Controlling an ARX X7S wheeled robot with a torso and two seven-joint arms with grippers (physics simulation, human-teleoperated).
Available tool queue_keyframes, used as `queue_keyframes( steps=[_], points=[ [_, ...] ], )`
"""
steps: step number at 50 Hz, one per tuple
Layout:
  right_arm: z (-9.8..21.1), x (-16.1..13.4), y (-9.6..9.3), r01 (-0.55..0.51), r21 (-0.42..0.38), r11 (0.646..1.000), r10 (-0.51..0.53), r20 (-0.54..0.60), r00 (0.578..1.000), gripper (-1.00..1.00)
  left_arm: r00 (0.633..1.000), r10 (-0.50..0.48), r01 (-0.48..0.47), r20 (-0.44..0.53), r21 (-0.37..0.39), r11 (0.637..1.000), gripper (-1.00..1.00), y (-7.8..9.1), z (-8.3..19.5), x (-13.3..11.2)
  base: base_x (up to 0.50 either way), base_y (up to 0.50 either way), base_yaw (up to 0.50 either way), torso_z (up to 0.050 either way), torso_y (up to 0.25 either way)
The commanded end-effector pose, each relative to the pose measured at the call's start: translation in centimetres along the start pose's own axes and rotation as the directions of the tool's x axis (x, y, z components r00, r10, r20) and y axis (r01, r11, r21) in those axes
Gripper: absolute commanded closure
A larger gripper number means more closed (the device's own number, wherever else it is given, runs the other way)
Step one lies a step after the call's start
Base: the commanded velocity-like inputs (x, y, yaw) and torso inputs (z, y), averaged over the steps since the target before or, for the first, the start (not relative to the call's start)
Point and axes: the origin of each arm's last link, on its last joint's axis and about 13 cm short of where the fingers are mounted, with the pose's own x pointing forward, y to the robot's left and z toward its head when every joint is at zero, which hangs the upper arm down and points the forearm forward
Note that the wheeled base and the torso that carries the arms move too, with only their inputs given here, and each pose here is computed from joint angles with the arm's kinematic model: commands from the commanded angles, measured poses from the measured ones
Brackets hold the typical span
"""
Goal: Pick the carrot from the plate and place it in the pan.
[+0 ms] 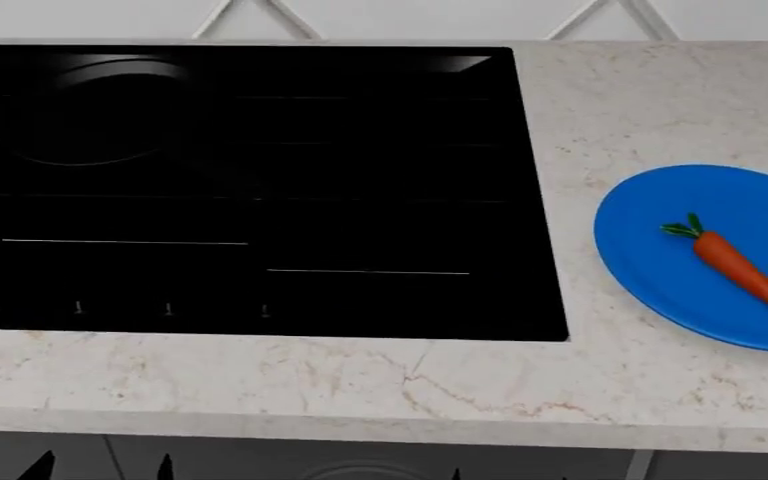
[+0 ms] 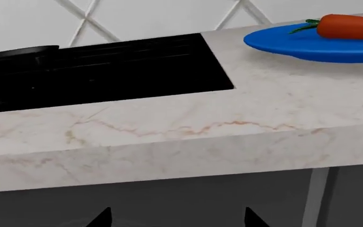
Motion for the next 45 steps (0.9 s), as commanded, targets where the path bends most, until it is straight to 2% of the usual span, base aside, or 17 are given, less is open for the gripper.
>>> queue_keyframes(
  steps=[1,2,3,4,6,8,9,12,14,20,21,22,25,27,45],
  points=[
    [0.2,-0.1,0.1,-0.033,0.031,0.999,0.033,-0.008,0.999,-1.0,1.0,0.021,-0.021,-0.004,-0.005,1.0,-1.0,0.2,-0.3,0.1,0.0,0.0,0.0,0.05,0.018],
    [0.2,-0.2,0.1,-0.035,0.029,0.999,0.035,-0.007,0.999,-1.0,1.0,0.022,-0.022,-0.002,-0.002,1.0,-1.0,0.2,-0.2,0.0,0.0,0.0,0.0,0.05,0.018],
    [0.3,-0.2,0.1,-0.041,0.027,0.999,0.041,-0.007,0.999,-1.0,0.999,0.041,-0.041,0.004,0.043,0.998,-1.0,0.4,-0.2,0.0,0.0,0.0,0.0,0.05,0.018],
    [1.0,-0.4,0.0,-0.058,0.061,0.996,0.059,-0.008,0.998,-1.0,0.998,0.069,-0.069,0.004,0.046,0.997,-1.0,0.8,0.4,0.2,0.0,0.0,0.0,0.0,0.0],
    [2.7,-0.5,-0.1,-0.093,0.059,0.994,0.092,0.014,0.996,-1.0,0.998,0.053,-0.055,0.019,0.064,0.996,-1.0,1.1,1.9,0.0,0.0,0.0,0.0,0.0,0.0],
    [5.5,-0.9,-0.3,-0.163,0.014,0.987,0.162,0.043,0.986,-1.0,1.0,0.01,-0.011,0.027,0.066,0.998,-1.0,1.4,4.3,-0.5,0.0,0.0,0.0,0.0,0.0],
    [6.1,-1.1,-0.3,-0.177,0.007,0.984,0.176,0.048,0.983,-1.0,0.999,0.005,-0.007,0.033,0.065,0.998,-1.0,1.5,4.8,-0.6,0.0,0.0,0.0,0.0,0.0],
    [10.4,-1.9,-0.6,-0.237,-0.024,0.971,0.238,0.092,0.967,-1.0,0.998,-0.038,0.034,0.05,0.068,0.997,-1.0,1.6,8.0,-1.1,0.0,0.0,0.0,0.0,0.0],
    [12.3,-2.3,-0.6,-0.258,-0.035,0.966,0.26,0.116,0.959,-1.0,0.997,-0.047,0.04,0.067,0.105,0.994,-1.0,1.6,9.7,-1.0,0.0,0.0,0.0,0.0,0.0],
    [15.4,-2.9,-0.4,-0.285,-0.095,0.954,0.297,0.172,0.939,-1.0,0.99,-0.078,0.061,0.116,0.142,0.988,-1.0,1.8,12.3,-1.5,0.0,0.0,0.0,0.038,0.0],
    [15.6,-2.9,-0.3,-0.289,-0.098,0.952,0.302,0.175,0.937,-1.0,0.988,-0.082,0.064,0.127,0.144,0.987,-1.0,1.8,12.4,-1.5,0.0,0.0,0.0,0.05,0.0],
    [15.9,-2.9,-0.3,-0.291,-0.103,0.951,0.306,0.181,0.935,-1.0,0.986,-0.077,0.049,0.151,0.179,0.983,-1.0,1.8,12.6,-1.5,0.0,0.0,0.0,0.0,0.0],
    [15.9,-3.0,-0.3,-0.299,-0.099,0.949,0.313,0.186,0.931,-1.0,0.985,-0.073,0.045,0.154,0.18,0.983,-1.0,2.0,12.7,-1.3,0.0,0.0,0.0,0.0,0.0],
    [16.0,-3.0,-0.3,-0.297,-0.073,0.952,0.306,0.196,0.932,-1.0,0.984,-0.05,0.021,0.171,0.164,0.986,-1.0,2.1,12.6,-1.2,0.0,-0.5,0.0,0.0,0.0],
    [16.7,-3.0,-0.8,-0.284,-0.083,0.955,0.295,0.215,0.931,-1.0,0.984,-0.052,0.027,0.169,0.147,0.989,-1.0,1.9,12.2,-1.8,0.0,-0.5,0.0,0.0,0.0]
  ],
)
